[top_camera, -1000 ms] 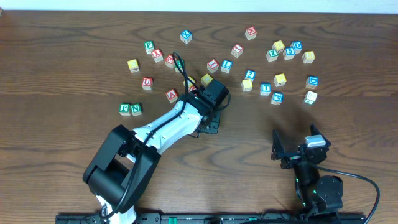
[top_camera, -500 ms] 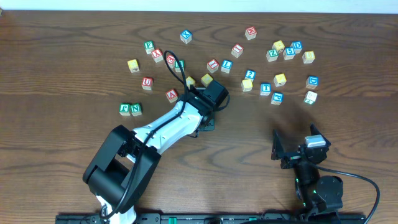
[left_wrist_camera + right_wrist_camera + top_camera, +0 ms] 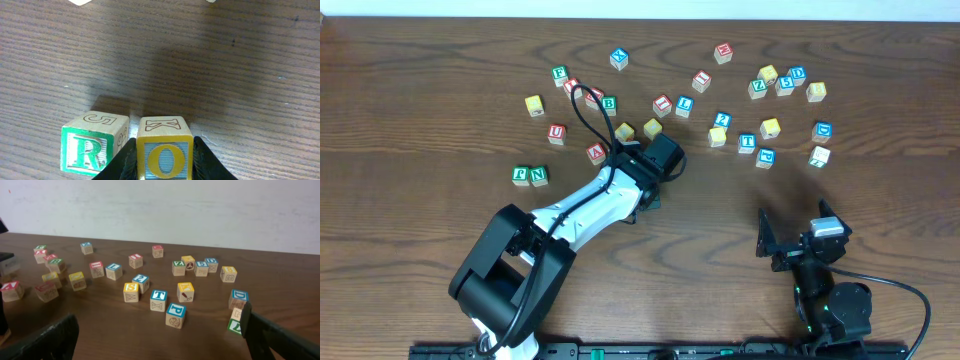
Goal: Spell out ROBOT
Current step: 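Lower the yellow O block beside the R block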
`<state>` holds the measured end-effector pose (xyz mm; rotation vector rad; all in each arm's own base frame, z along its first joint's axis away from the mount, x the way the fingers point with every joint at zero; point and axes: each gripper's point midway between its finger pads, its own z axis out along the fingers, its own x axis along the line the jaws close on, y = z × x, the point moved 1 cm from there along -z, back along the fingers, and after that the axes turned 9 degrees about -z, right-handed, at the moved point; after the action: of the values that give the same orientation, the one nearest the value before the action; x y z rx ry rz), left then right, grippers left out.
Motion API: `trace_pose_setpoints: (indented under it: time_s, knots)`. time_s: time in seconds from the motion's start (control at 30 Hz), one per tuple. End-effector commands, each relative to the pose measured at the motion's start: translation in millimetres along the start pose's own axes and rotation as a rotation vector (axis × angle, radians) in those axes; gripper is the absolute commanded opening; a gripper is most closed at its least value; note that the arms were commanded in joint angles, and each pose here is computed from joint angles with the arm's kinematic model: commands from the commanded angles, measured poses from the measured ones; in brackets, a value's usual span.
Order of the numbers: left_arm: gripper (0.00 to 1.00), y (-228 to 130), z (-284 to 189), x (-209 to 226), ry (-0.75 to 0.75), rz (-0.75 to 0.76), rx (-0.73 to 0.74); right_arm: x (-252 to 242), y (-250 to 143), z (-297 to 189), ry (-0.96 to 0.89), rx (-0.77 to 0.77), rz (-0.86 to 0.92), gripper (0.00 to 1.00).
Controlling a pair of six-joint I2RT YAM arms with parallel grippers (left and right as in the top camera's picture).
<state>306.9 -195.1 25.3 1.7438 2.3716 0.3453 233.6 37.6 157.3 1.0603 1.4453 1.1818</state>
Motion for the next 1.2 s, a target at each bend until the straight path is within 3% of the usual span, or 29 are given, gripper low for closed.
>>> trace_pose_setpoints:
  time_s: [0.0,0.57,1.17]
  knots:
    - [0.08,-23,11,8,0.016,0.018,0.091,-3,-2,0,-0.016,0.006,0.011,0.99]
    - [0.08,-40,9,9,-0.013,0.170,0.185,-3,-2,0,-0.016,0.006,0.011,1.00]
    - [0.08,-35,22,6,-0.060,0.169,0.143,-3,-2,0,-0.016,0.006,0.011,0.99]
